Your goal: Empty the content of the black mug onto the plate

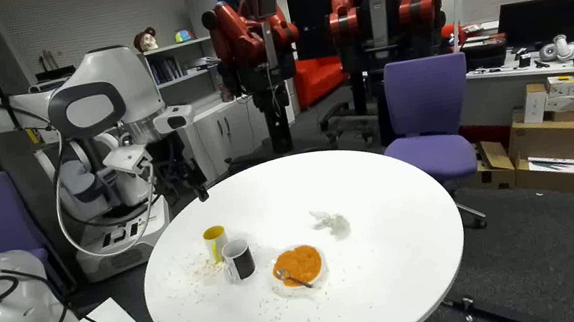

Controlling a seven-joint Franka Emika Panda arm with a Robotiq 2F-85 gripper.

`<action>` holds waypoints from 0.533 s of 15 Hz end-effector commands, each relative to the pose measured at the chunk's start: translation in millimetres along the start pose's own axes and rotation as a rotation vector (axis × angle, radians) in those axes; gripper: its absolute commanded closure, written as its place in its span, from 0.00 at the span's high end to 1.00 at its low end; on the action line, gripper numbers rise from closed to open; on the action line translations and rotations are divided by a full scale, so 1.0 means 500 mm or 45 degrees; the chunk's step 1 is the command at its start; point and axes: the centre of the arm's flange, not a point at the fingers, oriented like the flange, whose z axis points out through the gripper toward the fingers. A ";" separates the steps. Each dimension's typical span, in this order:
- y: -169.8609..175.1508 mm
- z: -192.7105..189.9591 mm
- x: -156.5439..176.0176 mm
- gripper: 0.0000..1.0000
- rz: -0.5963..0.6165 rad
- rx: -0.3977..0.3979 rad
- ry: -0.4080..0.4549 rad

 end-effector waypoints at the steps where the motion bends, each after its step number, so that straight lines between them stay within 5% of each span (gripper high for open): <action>1: 0.000 0.000 0.000 1.00 0.000 0.000 0.000; 8: -0.053 0.149 0.053 1.00 -0.016 0.055 -0.043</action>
